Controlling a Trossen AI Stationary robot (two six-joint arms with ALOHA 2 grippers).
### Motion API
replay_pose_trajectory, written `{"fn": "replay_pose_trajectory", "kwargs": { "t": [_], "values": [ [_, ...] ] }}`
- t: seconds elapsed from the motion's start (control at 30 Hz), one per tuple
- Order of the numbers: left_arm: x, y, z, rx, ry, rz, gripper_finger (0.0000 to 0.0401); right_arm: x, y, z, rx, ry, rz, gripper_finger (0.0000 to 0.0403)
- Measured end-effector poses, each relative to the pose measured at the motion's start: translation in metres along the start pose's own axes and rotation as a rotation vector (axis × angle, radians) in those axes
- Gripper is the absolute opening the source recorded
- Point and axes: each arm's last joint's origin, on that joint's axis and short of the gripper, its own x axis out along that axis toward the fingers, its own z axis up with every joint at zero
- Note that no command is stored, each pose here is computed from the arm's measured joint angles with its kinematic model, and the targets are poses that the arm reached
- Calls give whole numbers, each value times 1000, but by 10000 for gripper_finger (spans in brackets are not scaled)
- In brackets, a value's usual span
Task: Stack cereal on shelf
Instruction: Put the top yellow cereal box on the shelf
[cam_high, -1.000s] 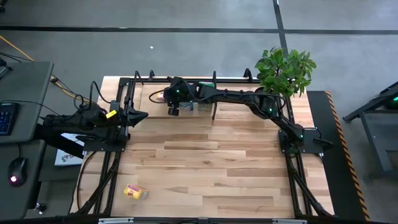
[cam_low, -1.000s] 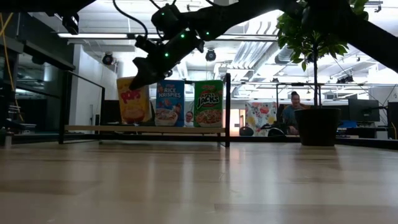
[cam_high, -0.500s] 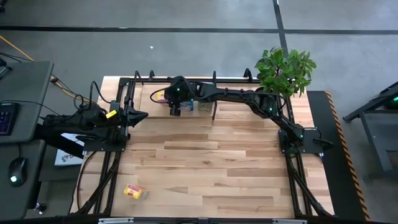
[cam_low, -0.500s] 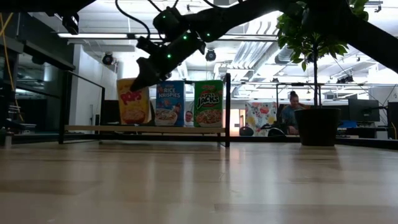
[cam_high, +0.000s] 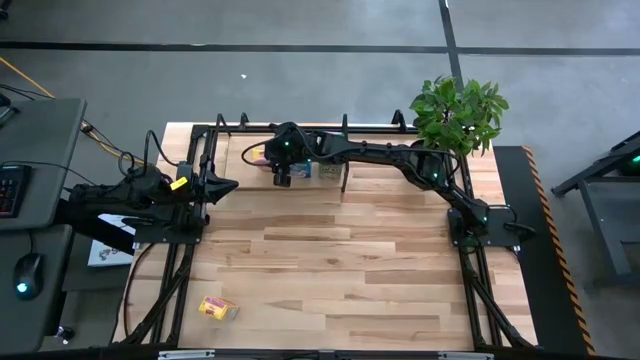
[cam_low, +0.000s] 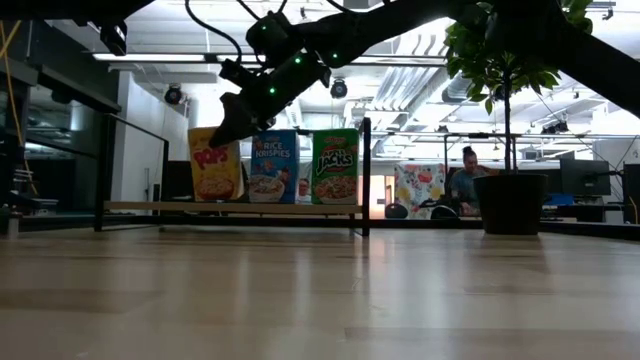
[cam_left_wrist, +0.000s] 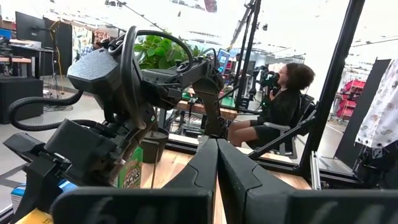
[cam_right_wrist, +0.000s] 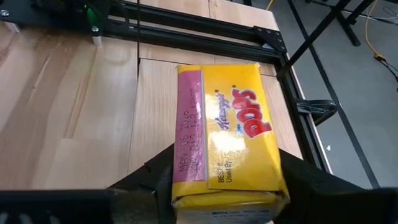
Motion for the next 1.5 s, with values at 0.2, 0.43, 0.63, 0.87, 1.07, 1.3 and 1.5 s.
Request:
{"fn": "replay_pose_trajectory", "kwargs": {
  "t": [0.2, 0.43, 0.63, 0.87, 1.07, 1.3, 1.5],
  "values": [
    [0, 0, 0, -1, 0, 0, 3, 0, 0, 0, 0, 3, -11, 202],
    [0, 0, 0, 0, 0, 0, 3, 0, -1, 2, -4, -13, -40, 204],
    [0, 0, 0, 0, 0, 0, 3, 0, -2, 4, -10, -30, -41, 204],
    [0, 0, 0, 0, 0, 0, 3, 0, -1, 4, -21, -31, -40, 204],
    [0, 0, 0, 0, 0, 0, 3, -1, -1, 5, -21, -35, -40, 204],
    [0, 0, 0, 0, 0, -1, 3, -6, -2, 9, -11, -47, -37, 204],
    [0, 0, 0, 0, 2, 0, 3, -14, -6, 14, 31, -66, 0, 204]
  ]
}}
